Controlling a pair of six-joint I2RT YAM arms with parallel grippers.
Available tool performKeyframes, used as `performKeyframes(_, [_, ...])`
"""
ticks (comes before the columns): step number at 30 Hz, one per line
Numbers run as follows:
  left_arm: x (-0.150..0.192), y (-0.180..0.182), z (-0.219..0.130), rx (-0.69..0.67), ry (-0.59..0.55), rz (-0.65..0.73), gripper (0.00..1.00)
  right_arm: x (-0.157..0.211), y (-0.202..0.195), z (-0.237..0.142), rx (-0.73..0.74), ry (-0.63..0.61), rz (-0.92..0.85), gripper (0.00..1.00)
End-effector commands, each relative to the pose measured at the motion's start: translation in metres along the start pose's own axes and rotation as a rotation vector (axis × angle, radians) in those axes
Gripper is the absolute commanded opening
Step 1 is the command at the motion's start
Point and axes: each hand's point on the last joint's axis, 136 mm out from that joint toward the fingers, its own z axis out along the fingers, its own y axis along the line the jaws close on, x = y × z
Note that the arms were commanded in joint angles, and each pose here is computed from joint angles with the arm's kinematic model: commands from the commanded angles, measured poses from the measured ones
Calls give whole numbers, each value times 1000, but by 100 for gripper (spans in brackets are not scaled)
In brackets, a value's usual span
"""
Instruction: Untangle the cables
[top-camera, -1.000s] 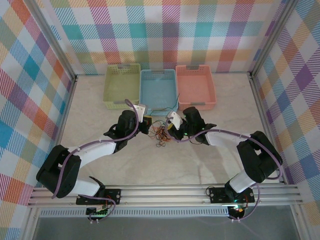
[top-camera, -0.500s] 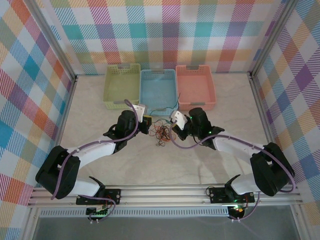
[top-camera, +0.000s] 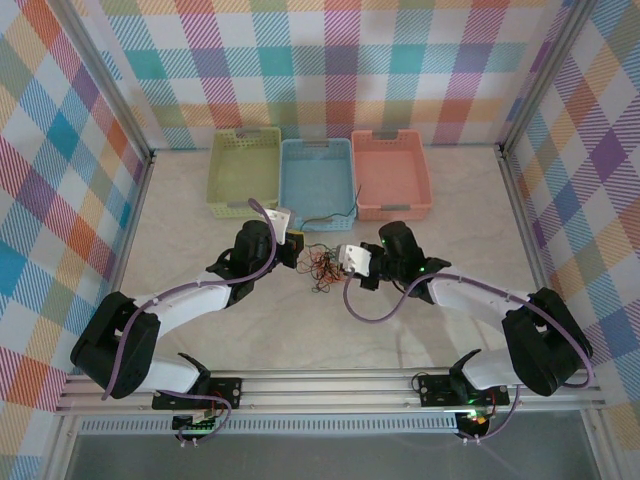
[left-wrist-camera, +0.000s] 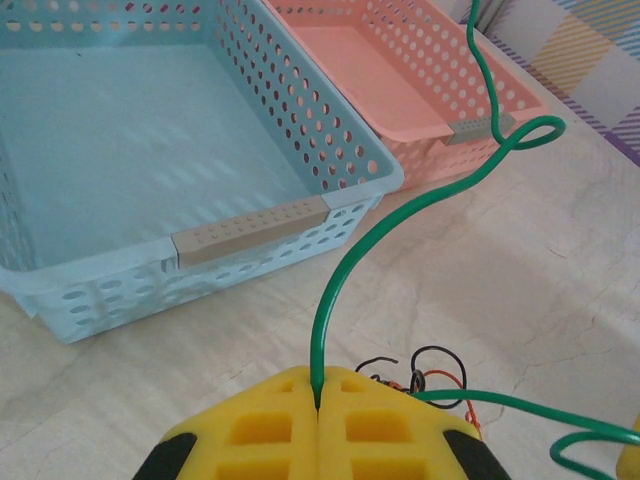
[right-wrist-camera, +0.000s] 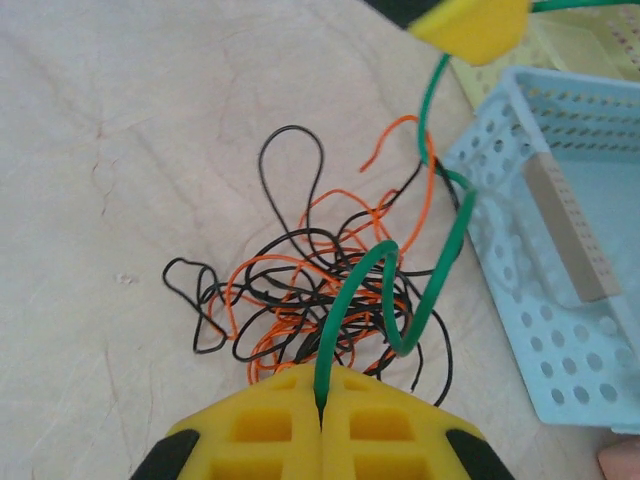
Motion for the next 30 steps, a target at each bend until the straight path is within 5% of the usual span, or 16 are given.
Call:
performKeyframes(1, [-8,4,-2,-21,-31,-9,0,1,28,4,-102,12,-168,0])
performKeyframes(15, [-9,6,-3,-25,-38,-20,0,38,38,17,-42,216,-555,0])
performKeyframes(24, [-9,6,-4,-11,-44,-28,0,28,-1,6,198,230,-603,0])
performKeyframes(27, [-12,2,-6,11,-58,-31,0,19,5,4,160,188,-492,35])
performKeyframes(30, [-11,1,-7,16,-59,-34,0,7,10,0,140,129,-429,52])
